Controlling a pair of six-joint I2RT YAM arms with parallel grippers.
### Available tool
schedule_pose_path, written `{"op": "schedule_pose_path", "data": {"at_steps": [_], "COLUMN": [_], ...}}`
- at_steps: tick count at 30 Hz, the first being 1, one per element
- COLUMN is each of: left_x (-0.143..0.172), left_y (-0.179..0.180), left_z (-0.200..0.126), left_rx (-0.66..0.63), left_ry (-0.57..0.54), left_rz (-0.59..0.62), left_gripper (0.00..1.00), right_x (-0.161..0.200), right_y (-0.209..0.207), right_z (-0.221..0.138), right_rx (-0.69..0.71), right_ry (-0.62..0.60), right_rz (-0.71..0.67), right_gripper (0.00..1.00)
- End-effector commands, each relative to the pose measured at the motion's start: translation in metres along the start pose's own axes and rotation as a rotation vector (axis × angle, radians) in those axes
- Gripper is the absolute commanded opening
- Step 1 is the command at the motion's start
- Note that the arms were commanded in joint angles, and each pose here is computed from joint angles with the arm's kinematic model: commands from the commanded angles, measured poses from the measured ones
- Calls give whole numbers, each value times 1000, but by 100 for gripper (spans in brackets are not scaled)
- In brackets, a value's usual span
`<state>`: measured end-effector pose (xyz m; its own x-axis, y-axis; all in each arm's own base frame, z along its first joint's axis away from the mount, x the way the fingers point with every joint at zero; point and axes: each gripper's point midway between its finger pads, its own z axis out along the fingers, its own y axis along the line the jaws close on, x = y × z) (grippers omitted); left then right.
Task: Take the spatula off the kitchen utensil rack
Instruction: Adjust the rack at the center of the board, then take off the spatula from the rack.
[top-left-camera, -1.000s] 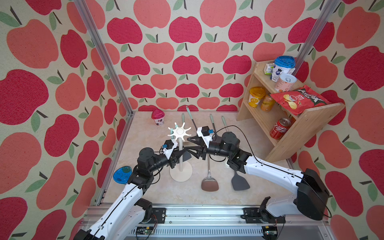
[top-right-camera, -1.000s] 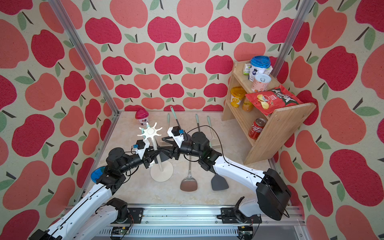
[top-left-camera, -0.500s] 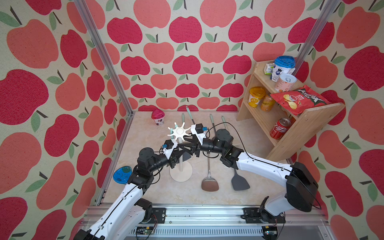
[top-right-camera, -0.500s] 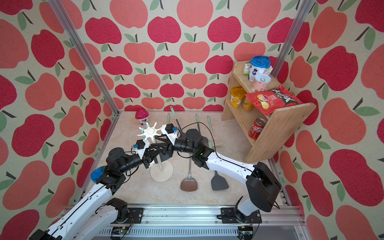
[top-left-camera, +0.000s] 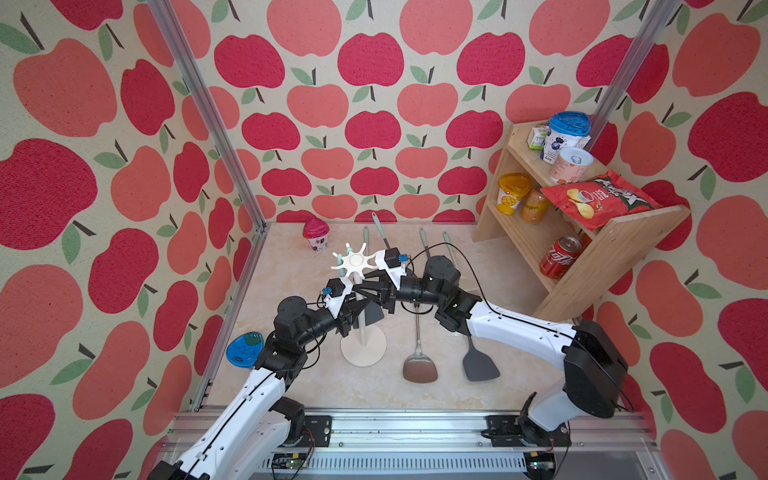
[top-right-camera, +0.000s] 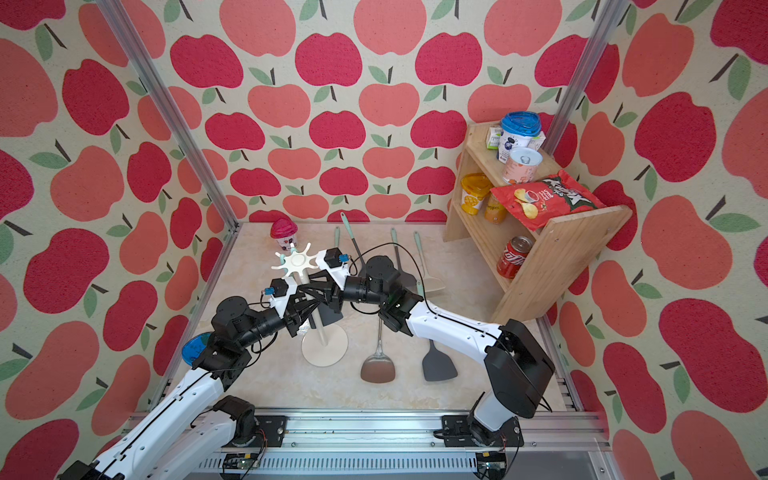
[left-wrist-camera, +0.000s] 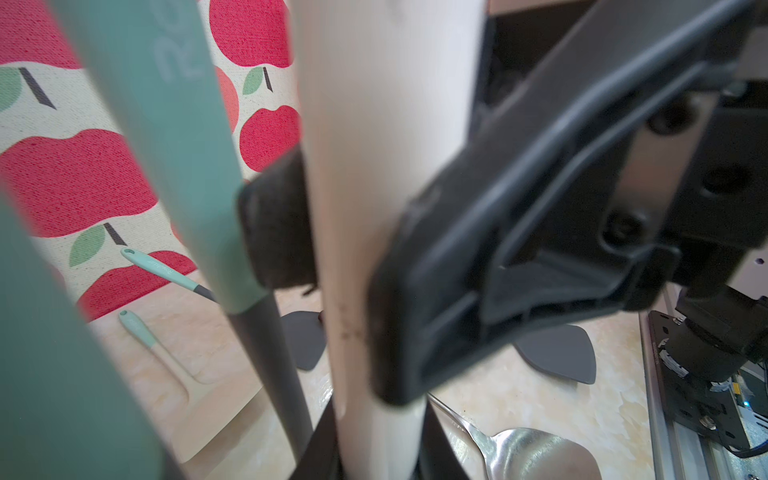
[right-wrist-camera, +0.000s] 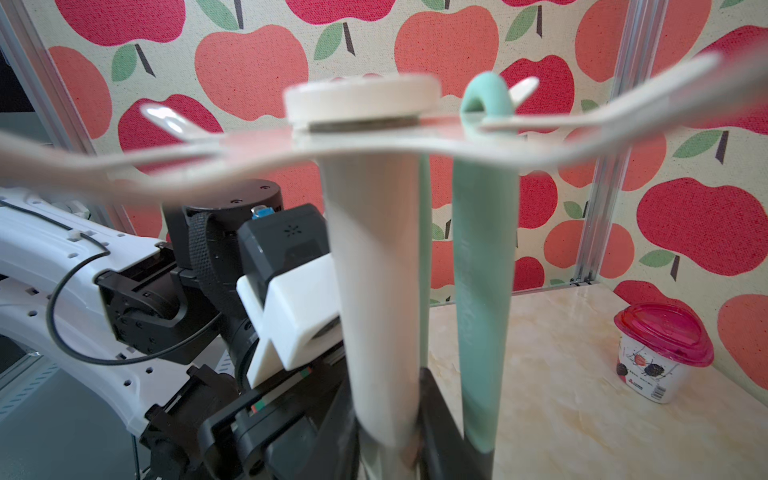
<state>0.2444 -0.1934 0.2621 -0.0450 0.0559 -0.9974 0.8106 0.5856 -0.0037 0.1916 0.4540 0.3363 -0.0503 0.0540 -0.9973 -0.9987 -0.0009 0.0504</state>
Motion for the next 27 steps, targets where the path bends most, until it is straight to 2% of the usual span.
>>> {"op": "schedule_pose_path", "data": {"at_steps": [1,9,12,15,17,20,27], "left_x": [-26,-27,-24,-28,-18,-19,-23], "left_y": [5,0,0,3,7,12,13], "left_z": [-11,-38,-48,-61,-66,-75,-66], "left_rx": [-72,-146,-182,-238,-279,-331,-306], "left_ry": [-98,-173,-180,-225,-237,-276,-257], "left_rz": [56,63,59,58,55,67,68], "left_gripper": [33,45,45,39,37,41,40], "right_x": [-8,-7,-11,-14,-15,-17,-15], "right_y": [3,-4,-5,-4,-5,-2,4], "right_z": [0,-9,-12,-14,-15,-17,-20], "right_rx": [7,46,47,39,36,16,-29], "right_ry": [12,20,13,8,6,2,10], "right_rz": [-8,-17,-17,-12,-7,2,26], "right_gripper": [0,0,0,0,0,0,0]}}
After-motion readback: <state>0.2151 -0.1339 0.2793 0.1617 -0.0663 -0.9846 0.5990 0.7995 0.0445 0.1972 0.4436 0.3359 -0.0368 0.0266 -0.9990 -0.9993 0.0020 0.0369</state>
